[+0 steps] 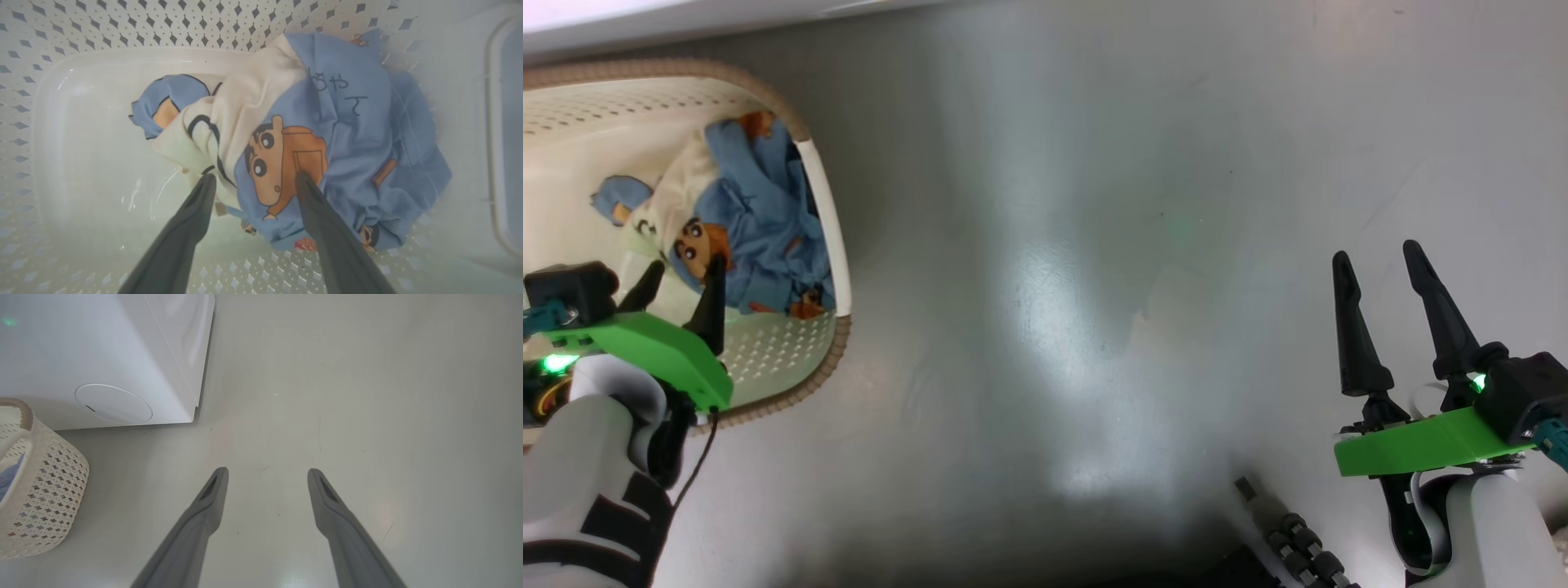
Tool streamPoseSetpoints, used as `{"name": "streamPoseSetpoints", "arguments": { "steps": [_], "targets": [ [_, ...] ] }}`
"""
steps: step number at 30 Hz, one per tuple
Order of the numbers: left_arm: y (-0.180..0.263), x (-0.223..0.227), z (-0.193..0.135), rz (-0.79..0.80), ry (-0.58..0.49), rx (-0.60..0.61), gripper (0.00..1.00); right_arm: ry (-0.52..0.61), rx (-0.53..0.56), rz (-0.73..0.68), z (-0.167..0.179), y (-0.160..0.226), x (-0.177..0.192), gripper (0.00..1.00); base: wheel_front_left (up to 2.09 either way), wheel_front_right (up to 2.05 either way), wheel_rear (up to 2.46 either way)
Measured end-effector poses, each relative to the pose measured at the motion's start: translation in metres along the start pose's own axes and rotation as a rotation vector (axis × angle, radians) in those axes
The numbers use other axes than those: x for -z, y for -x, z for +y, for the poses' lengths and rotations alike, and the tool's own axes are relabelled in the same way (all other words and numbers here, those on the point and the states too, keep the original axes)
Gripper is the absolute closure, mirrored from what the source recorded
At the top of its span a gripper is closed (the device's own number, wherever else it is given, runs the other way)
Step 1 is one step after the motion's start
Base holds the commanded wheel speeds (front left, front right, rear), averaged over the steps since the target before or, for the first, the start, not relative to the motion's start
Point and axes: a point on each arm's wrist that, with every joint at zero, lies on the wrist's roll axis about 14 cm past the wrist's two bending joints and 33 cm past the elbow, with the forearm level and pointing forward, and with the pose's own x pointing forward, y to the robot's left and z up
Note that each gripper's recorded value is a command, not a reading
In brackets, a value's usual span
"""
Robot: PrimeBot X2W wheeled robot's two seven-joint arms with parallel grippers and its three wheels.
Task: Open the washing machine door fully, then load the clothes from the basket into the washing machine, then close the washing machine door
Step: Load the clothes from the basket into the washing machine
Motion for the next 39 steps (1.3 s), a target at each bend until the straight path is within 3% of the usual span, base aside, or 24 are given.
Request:
{"name": "streamPoseSetpoints", "arguments": {
  "steps": [10,23,24,25,26,32,39],
  "targets": [
    [-0.016,0.010,-0.001,0.062,-0.001,0.018,0.00,-0.014,0.026,0.022,-0.008,0.003,0.008,0.00,0.00,0.00,0.00],
    [-0.048,0.007,-0.007,0.087,0.086,0.041,0.00,-0.016,0.058,0.069,-0.019,0.007,0.024,0.00,0.00,0.00,0.00],
    [-0.049,0.007,-0.006,0.089,0.083,0.040,0.18,-0.015,0.059,0.070,-0.020,0.007,0.025,0.00,0.00,0.00,0.00],
    [-0.050,0.007,-0.005,0.094,0.082,0.036,0.68,-0.015,0.059,0.070,-0.020,0.007,0.025,0.00,0.00,0.00,0.00],
    [-0.051,0.008,-0.004,0.104,0.078,0.033,1.00,-0.014,0.059,0.069,-0.020,0.007,0.025,0.00,0.00,0.00,0.00],
    [-0.048,0.005,-0.004,0.113,0.065,0.033,1.00,-0.017,0.053,0.042,-0.018,0.002,0.016,0.00,0.00,0.00,0.00],
    [-0.037,-0.022,-0.009,0.002,0.051,0.047,1.00,-0.020,0.055,0.001,-0.019,0.003,0.000,0.00,0.00,0.00,0.00]
  ]
}}
